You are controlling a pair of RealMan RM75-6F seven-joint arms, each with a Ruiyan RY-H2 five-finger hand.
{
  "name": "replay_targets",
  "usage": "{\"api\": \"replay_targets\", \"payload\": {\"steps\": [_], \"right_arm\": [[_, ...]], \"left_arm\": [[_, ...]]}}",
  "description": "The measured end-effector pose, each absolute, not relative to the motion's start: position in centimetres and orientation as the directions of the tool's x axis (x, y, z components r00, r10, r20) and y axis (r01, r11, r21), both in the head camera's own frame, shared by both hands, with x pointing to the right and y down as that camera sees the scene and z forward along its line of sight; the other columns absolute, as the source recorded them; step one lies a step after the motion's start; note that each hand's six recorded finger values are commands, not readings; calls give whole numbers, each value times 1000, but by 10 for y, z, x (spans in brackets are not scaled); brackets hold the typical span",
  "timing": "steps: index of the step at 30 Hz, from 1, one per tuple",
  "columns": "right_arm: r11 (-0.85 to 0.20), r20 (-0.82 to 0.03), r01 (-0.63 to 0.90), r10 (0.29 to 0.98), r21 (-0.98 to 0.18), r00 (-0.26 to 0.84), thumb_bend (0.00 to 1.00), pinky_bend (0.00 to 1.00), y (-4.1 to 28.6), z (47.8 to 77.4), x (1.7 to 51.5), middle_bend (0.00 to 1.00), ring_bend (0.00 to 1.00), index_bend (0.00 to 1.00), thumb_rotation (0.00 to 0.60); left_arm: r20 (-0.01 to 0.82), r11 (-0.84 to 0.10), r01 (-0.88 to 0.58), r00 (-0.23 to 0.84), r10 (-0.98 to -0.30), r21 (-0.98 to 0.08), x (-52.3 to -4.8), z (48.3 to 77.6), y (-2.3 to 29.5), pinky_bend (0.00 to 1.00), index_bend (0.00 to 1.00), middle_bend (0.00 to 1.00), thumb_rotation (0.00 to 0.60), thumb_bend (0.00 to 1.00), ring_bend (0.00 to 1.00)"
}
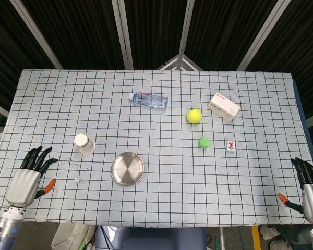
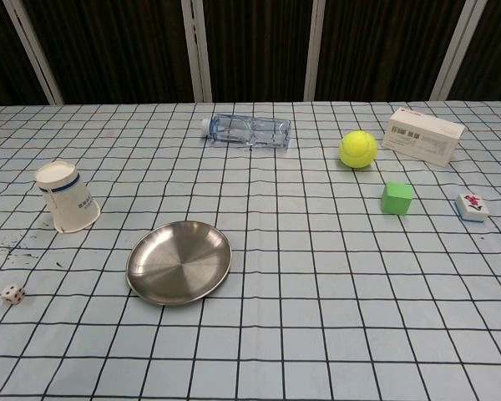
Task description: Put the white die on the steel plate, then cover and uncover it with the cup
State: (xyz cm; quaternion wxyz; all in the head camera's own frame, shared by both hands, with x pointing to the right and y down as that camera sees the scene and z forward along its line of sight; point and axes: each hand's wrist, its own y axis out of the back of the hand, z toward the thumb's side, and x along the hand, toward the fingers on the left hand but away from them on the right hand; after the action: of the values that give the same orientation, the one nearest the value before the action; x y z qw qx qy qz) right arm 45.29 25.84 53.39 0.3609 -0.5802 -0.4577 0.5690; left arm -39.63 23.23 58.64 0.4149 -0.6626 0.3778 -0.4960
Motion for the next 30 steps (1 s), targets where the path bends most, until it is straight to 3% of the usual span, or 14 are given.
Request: {"api": "replay_targets", "payload": {"steps": [15, 25, 30], "right_arm": [[-343, -352, 110, 934, -933, -69, 42, 15, 260, 537, 451, 125, 116, 116, 600], [-351, -360, 105, 929, -930, -85, 42, 15, 263, 538, 454, 125, 116, 116, 600], [-367, -377, 112, 921, -924, -98, 42, 16, 264, 540, 457, 124, 116, 116, 600]], "left_arm": [[322, -352, -105, 225, -919, -930, -396, 580, 232, 78, 274, 68, 600, 391, 0], [353, -376, -84, 209, -912, -923, -397, 592, 232, 77, 297, 58, 600, 386, 0], [420, -449, -97, 226, -879, -888, -389, 603, 234, 77, 313, 57, 600, 384, 0]]}}
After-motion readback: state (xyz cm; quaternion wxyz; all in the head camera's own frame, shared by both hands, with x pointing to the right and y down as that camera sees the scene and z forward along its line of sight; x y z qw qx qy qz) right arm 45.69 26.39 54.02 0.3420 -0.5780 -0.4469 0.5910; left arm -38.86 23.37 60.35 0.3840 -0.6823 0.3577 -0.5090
